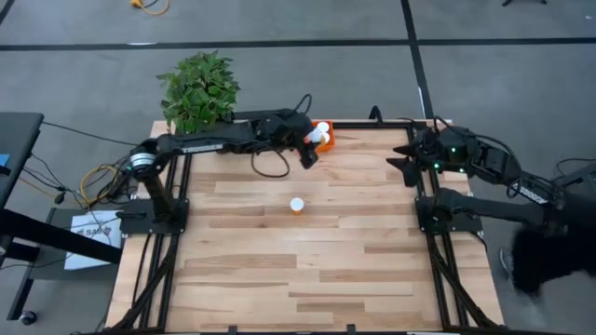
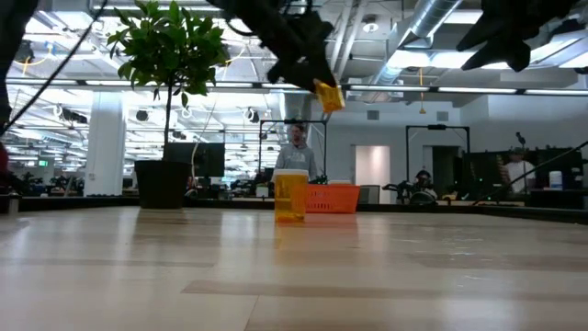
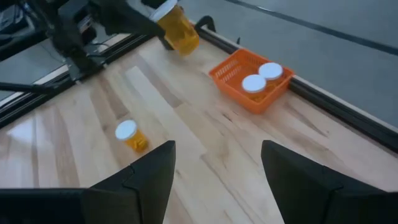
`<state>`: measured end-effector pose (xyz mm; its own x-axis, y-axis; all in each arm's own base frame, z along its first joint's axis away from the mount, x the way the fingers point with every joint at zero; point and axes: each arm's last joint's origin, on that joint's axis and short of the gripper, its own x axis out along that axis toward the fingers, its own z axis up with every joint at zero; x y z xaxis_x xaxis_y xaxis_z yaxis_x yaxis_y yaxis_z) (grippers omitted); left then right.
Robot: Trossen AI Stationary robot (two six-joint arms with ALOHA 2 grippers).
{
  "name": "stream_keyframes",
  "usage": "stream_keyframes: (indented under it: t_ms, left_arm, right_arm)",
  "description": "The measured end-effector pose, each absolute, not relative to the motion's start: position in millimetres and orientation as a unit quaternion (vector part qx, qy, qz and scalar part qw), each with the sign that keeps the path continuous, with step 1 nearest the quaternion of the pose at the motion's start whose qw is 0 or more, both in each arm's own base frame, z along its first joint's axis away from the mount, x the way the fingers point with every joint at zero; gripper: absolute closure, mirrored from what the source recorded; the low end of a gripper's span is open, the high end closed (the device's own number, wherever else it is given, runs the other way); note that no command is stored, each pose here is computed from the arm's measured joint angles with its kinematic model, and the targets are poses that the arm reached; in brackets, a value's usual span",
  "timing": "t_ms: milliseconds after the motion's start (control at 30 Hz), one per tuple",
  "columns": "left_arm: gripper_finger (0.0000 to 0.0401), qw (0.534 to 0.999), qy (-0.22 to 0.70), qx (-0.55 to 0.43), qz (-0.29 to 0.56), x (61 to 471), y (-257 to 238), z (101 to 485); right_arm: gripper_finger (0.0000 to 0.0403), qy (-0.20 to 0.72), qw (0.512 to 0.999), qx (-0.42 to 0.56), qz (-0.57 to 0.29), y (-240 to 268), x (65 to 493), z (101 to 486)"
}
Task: Pick and place pill bottles into a basket
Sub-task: Put the orange pill bottle into the orange bin
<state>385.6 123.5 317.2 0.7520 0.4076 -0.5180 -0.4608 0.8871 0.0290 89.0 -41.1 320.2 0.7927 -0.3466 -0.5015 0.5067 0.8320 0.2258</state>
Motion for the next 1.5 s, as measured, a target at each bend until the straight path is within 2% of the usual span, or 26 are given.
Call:
stream_keyframes:
  t_ms: [333, 533, 800, 933, 1300, 1500]
  left_arm:
    - [0.0206, 0.905, 0.306, -0.063, 0.29, 428.1, 155.9, 323.9]
    - [0.0206, 0.875, 0.348, -0.094, 0.322, 442.7, 170.1, 307.2]
    - [0.0206, 0.85, 0.359, -0.094, 0.375, 436.4, 184.4, 302.9]
    - [0.0206, 0.848, 0.363, -0.123, 0.367, 431.6, 196.0, 299.7]
    - [0.0206, 0.827, 0.39, -0.145, 0.378, 443.5, 211.9, 257.3]
    - [0.0206, 0.82, 0.388, -0.135, 0.398, 438.9, 221.1, 258.3]
  right_arm:
    - [0.0171, 0.224, 0.926, 0.175, -0.249, -45.3, 86.9, 320.2]
    - [0.0171, 0.225, 0.926, 0.172, -0.251, -45.7, 86.6, 320.1]
    - [0.0171, 0.225, 0.926, 0.172, -0.251, -45.7, 86.6, 320.0]
    - [0.0171, 0.225, 0.926, 0.172, -0.251, -45.7, 86.6, 320.0]
    - [0.0171, 0.225, 0.926, 0.173, -0.251, -45.8, 86.6, 320.1]
    - [0.0171, 0.225, 0.926, 0.173, -0.25, -45.7, 86.6, 320.1]
